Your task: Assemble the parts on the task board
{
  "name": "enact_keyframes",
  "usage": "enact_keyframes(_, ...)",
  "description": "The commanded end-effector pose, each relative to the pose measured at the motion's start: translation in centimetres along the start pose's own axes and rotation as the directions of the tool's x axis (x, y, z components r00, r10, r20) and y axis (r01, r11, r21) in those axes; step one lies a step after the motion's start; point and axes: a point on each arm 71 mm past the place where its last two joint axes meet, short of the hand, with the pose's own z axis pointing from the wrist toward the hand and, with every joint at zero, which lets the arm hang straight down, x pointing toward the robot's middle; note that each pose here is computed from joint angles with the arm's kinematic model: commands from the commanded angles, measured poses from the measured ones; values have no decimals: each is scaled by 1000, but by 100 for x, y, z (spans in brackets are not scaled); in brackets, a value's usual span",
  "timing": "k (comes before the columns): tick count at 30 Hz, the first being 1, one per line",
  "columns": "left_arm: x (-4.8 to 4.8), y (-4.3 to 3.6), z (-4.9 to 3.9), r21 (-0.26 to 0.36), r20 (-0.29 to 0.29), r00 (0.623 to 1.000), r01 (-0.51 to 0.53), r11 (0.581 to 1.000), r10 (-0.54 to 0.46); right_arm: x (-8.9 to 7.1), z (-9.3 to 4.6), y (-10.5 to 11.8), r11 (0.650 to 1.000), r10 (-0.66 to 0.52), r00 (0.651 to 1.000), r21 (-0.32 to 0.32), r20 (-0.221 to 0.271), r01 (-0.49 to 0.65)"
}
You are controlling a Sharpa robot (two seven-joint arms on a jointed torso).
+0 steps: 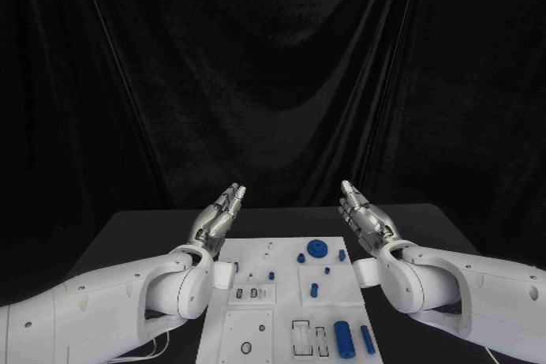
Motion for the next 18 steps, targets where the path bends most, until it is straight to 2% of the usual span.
enact_keyframes(1, 91, -101, 7, 76, -168, 972, 181, 981, -166, 70, -6, -12, 990, 132, 984, 69, -119, -125)
enact_keyframes(8, 110, -136, -13, 87, -282, 924, 294, 952, -260, 68, -16, -17, 986, 155, 977, 88, -146, -144)
enact_keyframes(15, 112, -151, -21, 88, -318, 902, 334, 939, -291, 68, -16, -17, 986, 155, 977, 88, -146, -144)
enact_keyframes(16, 10, -146, 55, 123, -337, 898, 341, 932, -284, 8, 5, -21, 992, 109, 972, 86, -206, -93)
enact_keyframes(18, 10, -145, 59, 124, -345, 897, 336, 934, -277, 10, 6, -20, 993, 101, 971, 83, -217, -85)
